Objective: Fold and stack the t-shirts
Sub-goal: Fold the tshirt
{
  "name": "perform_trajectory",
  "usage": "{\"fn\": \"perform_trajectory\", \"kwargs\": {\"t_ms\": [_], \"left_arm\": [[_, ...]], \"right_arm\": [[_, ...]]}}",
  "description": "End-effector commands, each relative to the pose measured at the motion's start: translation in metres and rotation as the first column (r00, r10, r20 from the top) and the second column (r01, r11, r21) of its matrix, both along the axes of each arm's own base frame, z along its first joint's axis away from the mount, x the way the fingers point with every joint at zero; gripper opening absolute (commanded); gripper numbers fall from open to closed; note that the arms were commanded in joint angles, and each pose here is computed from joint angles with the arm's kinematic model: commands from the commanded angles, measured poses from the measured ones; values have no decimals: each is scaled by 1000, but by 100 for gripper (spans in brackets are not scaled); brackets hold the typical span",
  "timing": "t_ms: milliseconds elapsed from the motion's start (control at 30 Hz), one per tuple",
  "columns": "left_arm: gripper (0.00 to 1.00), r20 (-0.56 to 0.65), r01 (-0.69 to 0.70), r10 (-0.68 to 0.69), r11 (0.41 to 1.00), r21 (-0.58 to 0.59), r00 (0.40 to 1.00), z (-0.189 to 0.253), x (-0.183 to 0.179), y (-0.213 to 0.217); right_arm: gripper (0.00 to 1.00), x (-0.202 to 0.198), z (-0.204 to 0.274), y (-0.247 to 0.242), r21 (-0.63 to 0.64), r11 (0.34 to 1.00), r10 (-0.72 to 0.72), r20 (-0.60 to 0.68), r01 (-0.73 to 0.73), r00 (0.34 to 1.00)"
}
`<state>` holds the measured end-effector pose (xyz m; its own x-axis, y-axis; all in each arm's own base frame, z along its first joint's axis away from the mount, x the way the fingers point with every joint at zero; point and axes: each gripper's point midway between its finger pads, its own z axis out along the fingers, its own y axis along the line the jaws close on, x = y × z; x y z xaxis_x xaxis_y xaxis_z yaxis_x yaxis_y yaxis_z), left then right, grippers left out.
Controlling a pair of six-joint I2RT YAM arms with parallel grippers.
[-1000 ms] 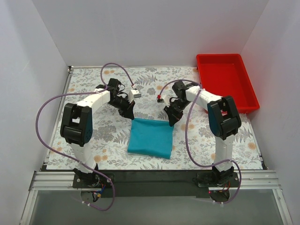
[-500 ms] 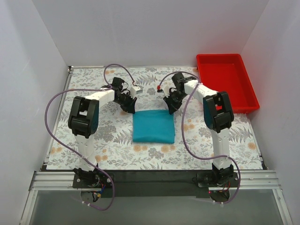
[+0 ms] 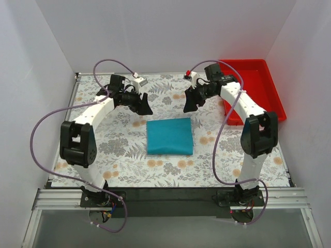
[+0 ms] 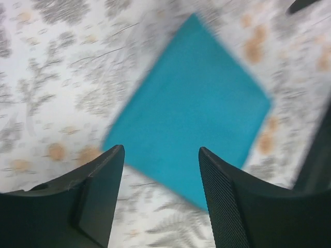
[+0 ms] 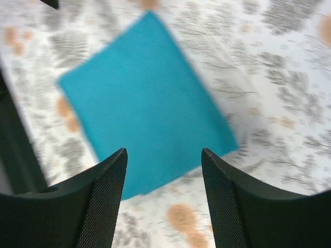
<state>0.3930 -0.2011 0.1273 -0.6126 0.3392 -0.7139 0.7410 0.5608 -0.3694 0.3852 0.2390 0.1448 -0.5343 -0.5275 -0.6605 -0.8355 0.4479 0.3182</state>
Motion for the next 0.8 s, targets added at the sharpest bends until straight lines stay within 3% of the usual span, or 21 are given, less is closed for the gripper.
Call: {"fn": "perform_trajectory", "kwargs": {"t_ms": [0,67,100,233,300,600,767], "left_arm": [[59,-224,1,-65,962,-273,972,61,-68,-38],[63,-356,-51,-63,952,-302,932,44,-97,-47],[63,-444,-99,-57,942,-321,894,50,-114,-57],[66,-525,-116,-111,917,-380,844,33,-154,-81],[66,-606,-137,-116,925,-355,787,13,-170,-86],[64,-762,-278,26,939,-204,648,-72,-167,-67],[63,-829,-343,79,929,-141,554,-104,-171,-41]], "right_arm": [[66,-65,39,29,246,969,85,-215,-31,973],[66,-89,32,36,292,956,120,-335,-18,935],[66,-105,27,39,327,945,139,-451,18,882],[73,-141,18,56,365,931,192,-544,24,817],[73,-163,13,64,372,928,225,-615,27,756],[73,-175,-99,45,184,978,78,-760,99,646],[72,-170,-131,24,96,983,-20,-785,154,619]]}}
